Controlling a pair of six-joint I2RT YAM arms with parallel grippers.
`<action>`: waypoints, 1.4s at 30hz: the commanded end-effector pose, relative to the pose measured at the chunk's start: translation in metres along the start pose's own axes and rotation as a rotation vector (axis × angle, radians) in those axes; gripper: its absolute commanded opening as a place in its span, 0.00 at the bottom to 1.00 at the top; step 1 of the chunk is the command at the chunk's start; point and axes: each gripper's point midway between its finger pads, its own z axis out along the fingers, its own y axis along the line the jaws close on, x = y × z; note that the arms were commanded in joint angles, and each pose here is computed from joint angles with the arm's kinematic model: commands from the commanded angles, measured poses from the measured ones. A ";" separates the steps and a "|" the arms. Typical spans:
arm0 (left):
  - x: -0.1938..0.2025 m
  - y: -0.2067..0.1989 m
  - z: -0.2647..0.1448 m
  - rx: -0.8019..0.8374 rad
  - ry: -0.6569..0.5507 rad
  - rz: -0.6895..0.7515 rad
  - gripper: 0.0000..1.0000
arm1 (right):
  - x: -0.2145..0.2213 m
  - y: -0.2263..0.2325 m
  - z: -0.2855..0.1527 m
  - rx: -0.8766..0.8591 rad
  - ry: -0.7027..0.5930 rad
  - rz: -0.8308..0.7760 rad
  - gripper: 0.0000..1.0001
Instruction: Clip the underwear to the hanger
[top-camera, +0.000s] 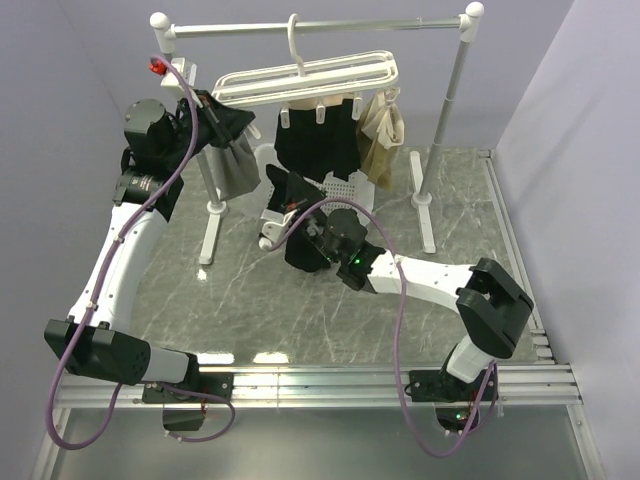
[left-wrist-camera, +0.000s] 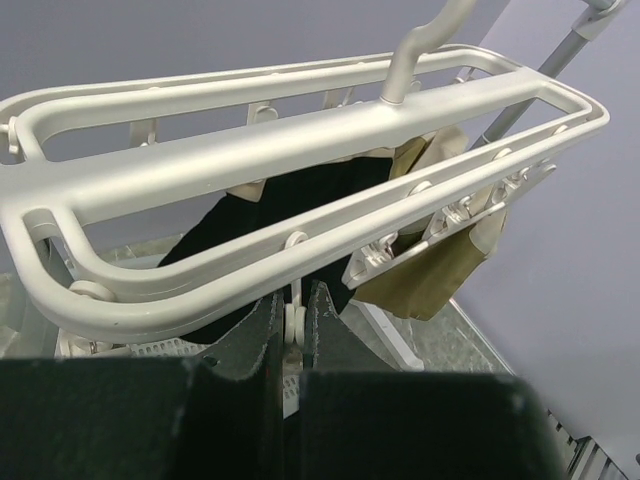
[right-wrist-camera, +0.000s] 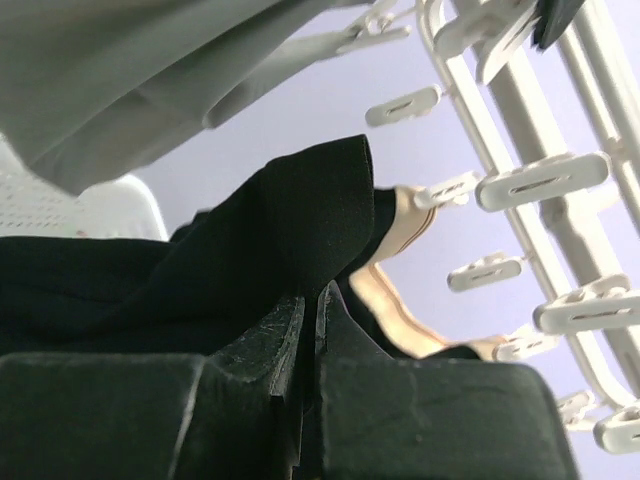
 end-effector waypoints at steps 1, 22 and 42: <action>0.026 -0.010 -0.009 0.063 0.116 -0.003 0.00 | -0.021 -0.048 0.008 0.140 -0.070 -0.030 0.00; 0.026 -0.015 -0.019 0.099 0.116 0.019 0.00 | -0.025 -0.057 0.038 0.119 -0.059 -0.032 0.00; 0.029 -0.014 -0.017 0.110 0.131 0.021 0.00 | -0.023 -0.070 0.050 0.125 -0.042 0.019 0.00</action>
